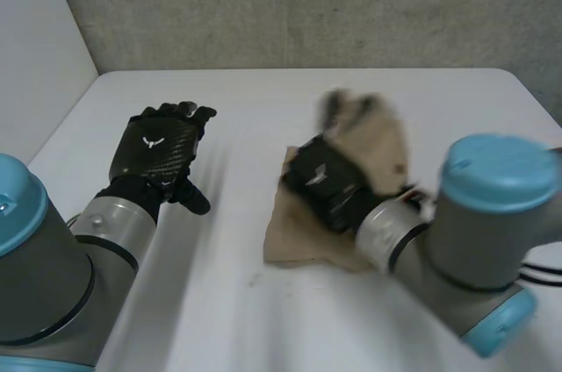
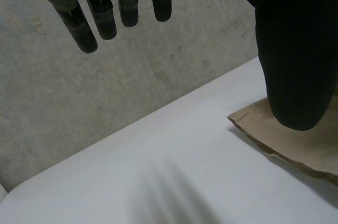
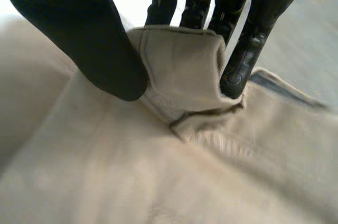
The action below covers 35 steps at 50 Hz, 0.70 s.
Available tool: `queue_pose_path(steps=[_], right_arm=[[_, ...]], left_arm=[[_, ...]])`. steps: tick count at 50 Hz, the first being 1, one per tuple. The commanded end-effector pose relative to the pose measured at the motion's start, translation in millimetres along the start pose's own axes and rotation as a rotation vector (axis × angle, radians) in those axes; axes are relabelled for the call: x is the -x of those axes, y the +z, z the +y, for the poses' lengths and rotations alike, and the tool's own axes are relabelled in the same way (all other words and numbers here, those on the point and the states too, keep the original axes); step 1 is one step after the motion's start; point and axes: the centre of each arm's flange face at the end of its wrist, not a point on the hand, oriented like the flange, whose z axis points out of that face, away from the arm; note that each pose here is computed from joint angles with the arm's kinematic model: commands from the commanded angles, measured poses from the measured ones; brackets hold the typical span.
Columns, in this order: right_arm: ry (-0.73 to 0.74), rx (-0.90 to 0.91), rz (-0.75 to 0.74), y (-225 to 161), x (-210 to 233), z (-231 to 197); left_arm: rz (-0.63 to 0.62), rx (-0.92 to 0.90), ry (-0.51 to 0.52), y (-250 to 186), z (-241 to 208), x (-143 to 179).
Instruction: Fold the shorts.
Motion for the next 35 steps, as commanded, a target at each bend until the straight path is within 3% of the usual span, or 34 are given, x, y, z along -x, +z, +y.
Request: queue_pose_path(steps=[1,4,5,9,14,21,29,35], right_arm=[[0.032,-0.071,-0.064,1,9,-10],[0.067,-0.058,-0.007,0,-3,-14],[0.17,-0.013,0.095,-3,-24,-12],[0.396,0.031,0.265,-11,-63,0],[0.592,0.035,0.338,-19,-87,10],[0.689,0.211,0.277,-1,-71,52],[0.757,0.35,0.256,9,-61,97],[0.763,0.412,0.261,10,-57,112]], left_arm=[[-0.001,-0.005,0.001,3,0,0],[-0.002,-0.014,0.002,8,-2,0],[-0.001,-0.025,0.003,11,-4,-1],[0.001,-0.048,0.001,23,-10,-3],[0.071,-0.078,-0.006,53,-14,-32],[0.191,0.023,0.015,73,17,-81],[0.223,0.259,0.071,79,80,-94],[0.212,0.331,0.087,79,94,-87]])
